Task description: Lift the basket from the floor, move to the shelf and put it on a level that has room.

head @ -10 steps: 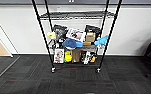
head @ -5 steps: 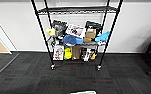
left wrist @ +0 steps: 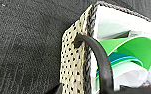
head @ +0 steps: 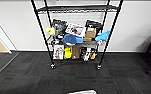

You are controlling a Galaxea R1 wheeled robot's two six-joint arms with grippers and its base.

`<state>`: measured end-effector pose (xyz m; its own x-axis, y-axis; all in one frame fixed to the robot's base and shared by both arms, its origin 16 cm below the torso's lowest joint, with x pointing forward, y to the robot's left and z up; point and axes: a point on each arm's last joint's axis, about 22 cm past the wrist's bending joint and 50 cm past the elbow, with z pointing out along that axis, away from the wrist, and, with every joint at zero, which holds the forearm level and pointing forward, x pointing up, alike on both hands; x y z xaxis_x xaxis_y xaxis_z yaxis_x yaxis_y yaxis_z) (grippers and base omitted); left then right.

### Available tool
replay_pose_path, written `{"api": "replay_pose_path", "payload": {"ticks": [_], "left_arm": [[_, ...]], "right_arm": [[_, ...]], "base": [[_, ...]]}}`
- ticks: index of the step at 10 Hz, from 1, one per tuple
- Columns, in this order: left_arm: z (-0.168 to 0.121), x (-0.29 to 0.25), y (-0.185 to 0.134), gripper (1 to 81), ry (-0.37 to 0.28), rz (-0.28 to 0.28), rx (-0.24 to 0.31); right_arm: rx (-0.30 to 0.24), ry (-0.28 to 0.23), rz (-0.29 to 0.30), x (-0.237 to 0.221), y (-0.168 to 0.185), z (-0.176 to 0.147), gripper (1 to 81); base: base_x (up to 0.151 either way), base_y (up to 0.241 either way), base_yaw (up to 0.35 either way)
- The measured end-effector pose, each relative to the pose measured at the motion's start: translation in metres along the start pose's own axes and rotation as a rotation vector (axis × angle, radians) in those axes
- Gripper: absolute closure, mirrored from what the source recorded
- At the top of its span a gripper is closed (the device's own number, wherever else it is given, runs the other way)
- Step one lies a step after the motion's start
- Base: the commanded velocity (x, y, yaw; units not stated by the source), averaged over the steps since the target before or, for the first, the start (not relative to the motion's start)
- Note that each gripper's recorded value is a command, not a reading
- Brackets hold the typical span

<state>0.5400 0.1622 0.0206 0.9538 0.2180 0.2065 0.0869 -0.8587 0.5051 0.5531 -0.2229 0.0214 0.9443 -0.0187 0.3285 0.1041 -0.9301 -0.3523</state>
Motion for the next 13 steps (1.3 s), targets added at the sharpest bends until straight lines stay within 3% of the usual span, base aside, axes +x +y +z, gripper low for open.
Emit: {"api": "replay_pose_path", "payload": {"ticks": [4, 5, 7, 8, 13], "left_arm": [[0.001, 0.004, 0.002, 1.0, 0.018, 0.0, -0.005], [0.001, 0.004, 0.003, 81.1, 0.019, -0.025, -0.006], [0.003, 0.003, 0.007, 81.1, 0.019, 0.008, -0.013], [0.003, 0.003, 0.007, 81.1, 0.019, 0.008, -0.013], [0.003, 0.002, 0.009, 81.1, 0.018, 0.008, -0.016]], "right_arm": [[0.022, 0.048, 0.054, 0.037, -0.011, -0.001, 1.0], [0.028, 0.044, 0.058, 0.034, -0.013, 0.0, 1.0], [0.028, 0.038, 0.06, 0.03, -0.013, 0.0, 1.0], [0.03, 0.035, 0.073, 0.028, -0.014, 0.001, 81.1], [0.032, 0.036, 0.08, 0.028, -0.015, 0.0, 81.1]], "base": [[0.0, 0.0, 0.0], [0.0, 0.0, 0.0], [0.0, 0.0, 0.0], [0.0, 0.0, 0.0], [0.0, 0.0, 0.0]]}}
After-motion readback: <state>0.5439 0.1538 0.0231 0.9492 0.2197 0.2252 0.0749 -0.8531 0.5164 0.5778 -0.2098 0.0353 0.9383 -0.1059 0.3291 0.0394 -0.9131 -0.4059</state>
